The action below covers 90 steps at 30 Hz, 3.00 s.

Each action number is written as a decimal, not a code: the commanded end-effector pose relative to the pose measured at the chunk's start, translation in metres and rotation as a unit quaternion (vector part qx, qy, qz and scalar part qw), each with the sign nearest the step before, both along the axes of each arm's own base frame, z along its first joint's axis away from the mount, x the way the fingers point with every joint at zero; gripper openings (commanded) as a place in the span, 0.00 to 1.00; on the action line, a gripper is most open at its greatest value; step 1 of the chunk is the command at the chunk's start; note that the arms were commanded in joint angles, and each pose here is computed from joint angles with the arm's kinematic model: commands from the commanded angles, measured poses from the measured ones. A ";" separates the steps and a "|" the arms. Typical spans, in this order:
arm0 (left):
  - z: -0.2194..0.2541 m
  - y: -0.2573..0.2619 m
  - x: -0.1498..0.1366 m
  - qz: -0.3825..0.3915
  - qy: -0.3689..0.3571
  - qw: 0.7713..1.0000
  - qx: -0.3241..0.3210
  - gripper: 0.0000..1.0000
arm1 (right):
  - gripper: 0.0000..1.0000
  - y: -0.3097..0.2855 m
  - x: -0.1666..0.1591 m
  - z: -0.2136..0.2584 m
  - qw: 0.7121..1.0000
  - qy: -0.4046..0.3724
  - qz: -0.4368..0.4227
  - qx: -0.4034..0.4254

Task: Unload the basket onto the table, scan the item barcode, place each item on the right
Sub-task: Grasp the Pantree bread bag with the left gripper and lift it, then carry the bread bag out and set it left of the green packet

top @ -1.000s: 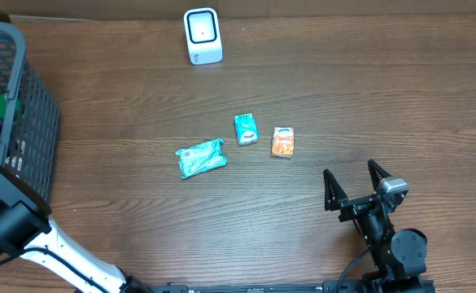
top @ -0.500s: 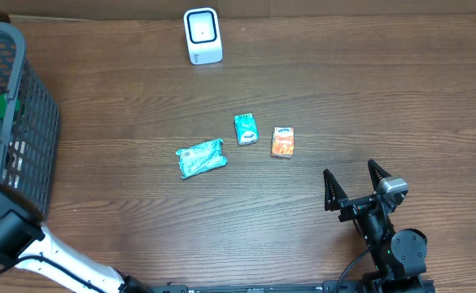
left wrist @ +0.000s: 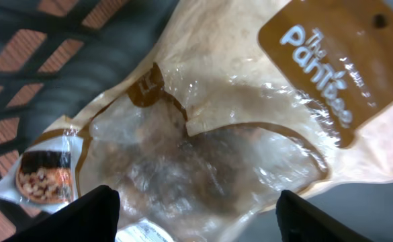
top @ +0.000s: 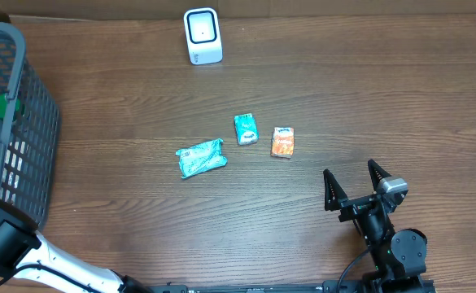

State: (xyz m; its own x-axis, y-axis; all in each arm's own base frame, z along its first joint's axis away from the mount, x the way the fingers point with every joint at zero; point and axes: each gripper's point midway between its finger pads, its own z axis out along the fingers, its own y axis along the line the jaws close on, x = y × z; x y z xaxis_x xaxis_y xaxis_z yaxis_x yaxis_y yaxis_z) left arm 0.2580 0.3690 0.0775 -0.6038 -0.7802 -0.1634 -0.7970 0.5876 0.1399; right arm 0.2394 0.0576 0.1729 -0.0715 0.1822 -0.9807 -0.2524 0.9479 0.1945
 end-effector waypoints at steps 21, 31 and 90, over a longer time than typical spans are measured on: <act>-0.066 -0.019 -0.002 -0.115 -0.012 0.993 -0.018 0.28 | 1.00 -0.001 0.000 -0.002 1.000 -0.001 -0.002 0.002; -0.049 -0.016 0.001 -0.107 -0.012 0.994 -0.021 0.07 | 1.00 -0.001 0.000 -0.002 1.000 -0.001 -0.002 0.002; 0.056 -0.378 0.080 -0.247 -0.031 0.963 -0.104 0.05 | 1.00 -0.001 0.000 -0.002 1.000 -0.001 -0.002 0.002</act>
State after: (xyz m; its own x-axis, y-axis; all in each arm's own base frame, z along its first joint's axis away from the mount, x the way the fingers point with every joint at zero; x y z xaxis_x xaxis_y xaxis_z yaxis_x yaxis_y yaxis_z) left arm 0.3481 -0.0108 0.1620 -0.9382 -0.3237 -0.1225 -0.3143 0.9450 -0.0905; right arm 0.2394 0.0576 0.1731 -0.0708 0.1824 -0.9807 -0.2525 0.9478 0.1945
